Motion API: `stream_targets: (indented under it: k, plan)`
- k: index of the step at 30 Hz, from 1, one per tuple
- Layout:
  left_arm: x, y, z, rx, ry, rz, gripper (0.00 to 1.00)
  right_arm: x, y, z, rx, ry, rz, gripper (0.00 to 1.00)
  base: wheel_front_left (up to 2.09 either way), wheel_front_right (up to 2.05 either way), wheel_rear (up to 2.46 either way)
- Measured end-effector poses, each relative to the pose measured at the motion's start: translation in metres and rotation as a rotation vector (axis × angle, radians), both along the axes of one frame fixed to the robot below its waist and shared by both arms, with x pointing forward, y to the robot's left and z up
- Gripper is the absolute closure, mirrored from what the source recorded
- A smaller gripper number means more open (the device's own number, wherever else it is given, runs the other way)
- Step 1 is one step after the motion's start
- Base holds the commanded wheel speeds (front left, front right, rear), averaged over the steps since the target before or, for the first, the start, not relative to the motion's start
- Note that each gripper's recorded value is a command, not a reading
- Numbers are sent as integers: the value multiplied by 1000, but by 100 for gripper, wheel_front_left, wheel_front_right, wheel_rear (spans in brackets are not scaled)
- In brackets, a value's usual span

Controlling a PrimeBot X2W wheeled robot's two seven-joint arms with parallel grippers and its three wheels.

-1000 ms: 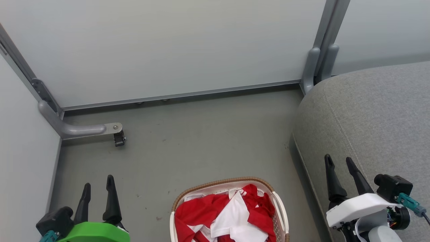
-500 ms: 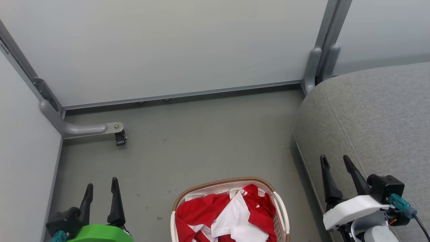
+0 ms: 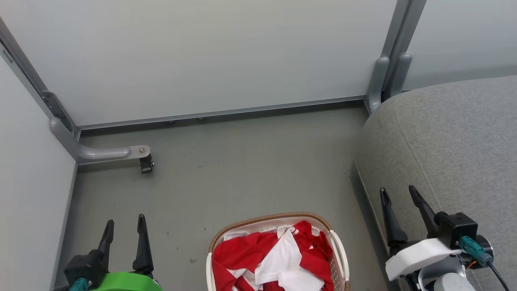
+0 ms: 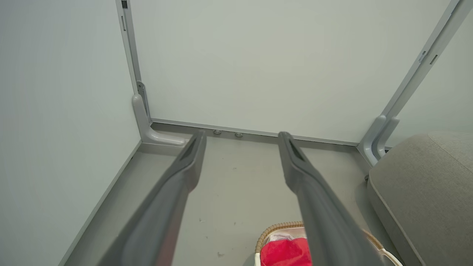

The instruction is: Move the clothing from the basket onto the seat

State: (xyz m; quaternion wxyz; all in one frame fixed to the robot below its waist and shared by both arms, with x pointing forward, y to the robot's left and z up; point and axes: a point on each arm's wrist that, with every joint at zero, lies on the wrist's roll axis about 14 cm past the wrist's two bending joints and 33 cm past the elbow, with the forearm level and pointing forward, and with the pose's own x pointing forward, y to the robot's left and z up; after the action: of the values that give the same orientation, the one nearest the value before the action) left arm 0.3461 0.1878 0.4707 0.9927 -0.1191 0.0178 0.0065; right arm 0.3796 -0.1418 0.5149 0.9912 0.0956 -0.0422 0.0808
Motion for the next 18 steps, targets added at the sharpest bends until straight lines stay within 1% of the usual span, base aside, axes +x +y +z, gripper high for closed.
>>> stream_targets:
  k: [10,18]
  plan:
    - [-1,-2,-1,57,-3,-15,0,0,4,1,-61,-20,14,0,0,0,0]
    - [0,-2,-2,58,-1,-16,0,1,3,0,-62,-16,12,0,0,0,0]
